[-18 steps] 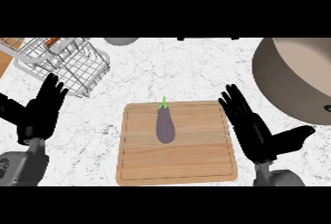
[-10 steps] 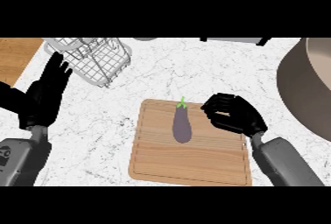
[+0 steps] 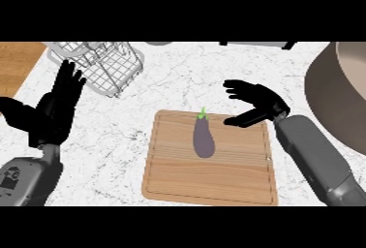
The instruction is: Pick the eggplant from the cutting board and place it in the pot
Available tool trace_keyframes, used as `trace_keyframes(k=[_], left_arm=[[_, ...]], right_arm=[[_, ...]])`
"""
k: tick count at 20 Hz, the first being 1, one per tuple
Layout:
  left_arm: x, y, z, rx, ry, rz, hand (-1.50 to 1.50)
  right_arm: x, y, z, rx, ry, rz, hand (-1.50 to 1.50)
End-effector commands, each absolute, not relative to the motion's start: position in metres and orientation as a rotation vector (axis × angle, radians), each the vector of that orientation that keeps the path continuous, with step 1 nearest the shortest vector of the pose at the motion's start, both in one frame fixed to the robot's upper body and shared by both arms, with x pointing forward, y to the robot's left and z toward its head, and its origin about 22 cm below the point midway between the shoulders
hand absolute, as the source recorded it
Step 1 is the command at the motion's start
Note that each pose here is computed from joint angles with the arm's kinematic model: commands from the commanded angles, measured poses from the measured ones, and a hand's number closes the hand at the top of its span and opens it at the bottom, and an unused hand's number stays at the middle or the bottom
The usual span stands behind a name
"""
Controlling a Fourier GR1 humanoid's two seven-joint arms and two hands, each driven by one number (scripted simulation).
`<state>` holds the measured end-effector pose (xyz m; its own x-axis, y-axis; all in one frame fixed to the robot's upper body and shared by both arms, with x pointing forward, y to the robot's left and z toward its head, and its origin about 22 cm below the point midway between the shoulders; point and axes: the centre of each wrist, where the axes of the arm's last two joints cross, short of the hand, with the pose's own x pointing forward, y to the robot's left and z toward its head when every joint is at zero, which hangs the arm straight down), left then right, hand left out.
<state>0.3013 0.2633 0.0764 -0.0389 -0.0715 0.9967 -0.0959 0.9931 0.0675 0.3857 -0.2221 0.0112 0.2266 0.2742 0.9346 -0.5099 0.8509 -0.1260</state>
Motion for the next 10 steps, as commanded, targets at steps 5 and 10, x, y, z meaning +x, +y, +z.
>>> trace_keyframes(k=[5,10], left_arm=[[0.303,0.263,0.096,0.121,-1.640,0.007,0.00],[0.298,0.261,0.080,0.134,-1.637,-0.015,0.00]], right_arm=[[0.437,-0.204,0.072,0.367,-1.053,0.873,-1.50],[0.449,-0.168,0.093,0.452,-0.868,1.160,-1.50]])
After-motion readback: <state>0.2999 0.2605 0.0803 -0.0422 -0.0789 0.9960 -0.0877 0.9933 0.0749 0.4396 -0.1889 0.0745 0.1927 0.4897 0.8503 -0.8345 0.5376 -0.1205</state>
